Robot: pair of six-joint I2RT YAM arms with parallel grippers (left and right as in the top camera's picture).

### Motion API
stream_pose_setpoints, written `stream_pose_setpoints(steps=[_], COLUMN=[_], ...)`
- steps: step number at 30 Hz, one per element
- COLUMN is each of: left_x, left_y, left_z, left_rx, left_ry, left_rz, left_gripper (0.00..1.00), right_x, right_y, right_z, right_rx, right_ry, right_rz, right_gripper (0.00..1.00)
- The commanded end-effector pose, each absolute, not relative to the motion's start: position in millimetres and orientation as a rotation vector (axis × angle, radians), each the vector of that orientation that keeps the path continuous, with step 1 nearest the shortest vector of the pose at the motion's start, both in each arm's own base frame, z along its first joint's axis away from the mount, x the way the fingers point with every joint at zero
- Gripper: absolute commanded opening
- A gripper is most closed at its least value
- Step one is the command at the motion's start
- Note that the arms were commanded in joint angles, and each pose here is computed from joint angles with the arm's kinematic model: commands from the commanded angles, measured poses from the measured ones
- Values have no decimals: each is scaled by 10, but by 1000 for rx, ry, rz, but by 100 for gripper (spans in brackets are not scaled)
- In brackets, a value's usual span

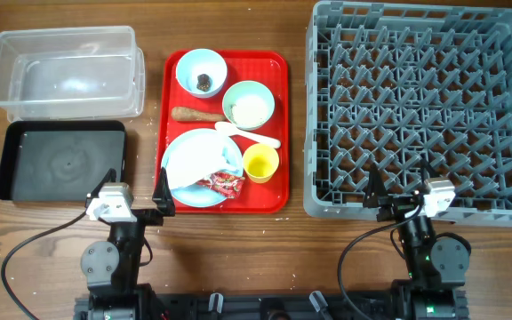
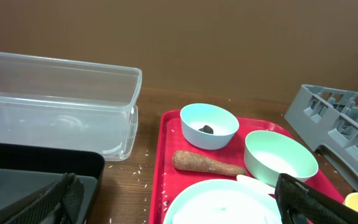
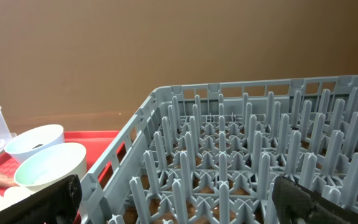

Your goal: Sort waste into correct bins and load items into the dishwasher rack

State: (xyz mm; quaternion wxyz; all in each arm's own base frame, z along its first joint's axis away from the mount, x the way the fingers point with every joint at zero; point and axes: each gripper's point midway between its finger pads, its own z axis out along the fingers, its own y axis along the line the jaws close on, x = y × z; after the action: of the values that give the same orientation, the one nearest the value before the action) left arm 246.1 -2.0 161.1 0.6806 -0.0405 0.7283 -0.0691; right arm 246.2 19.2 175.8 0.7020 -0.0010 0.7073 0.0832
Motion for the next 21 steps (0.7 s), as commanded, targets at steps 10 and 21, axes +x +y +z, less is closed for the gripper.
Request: stream_pose_setpoints(steps=[10,21], left_x=[2460,2461], left_y=[13,14], left_z=[1586,1587], left_rx=[-109,-109], left_ry=[1636,1635], left_rz=[-145,-145], left_gripper=[100,100], right_x=[2459,2466], right_y=[155,93], right_z=[1781,1758], right_rx=[24,144], right_ry=[1560,1566], right_rz=[182,244], right_gripper=[100,100])
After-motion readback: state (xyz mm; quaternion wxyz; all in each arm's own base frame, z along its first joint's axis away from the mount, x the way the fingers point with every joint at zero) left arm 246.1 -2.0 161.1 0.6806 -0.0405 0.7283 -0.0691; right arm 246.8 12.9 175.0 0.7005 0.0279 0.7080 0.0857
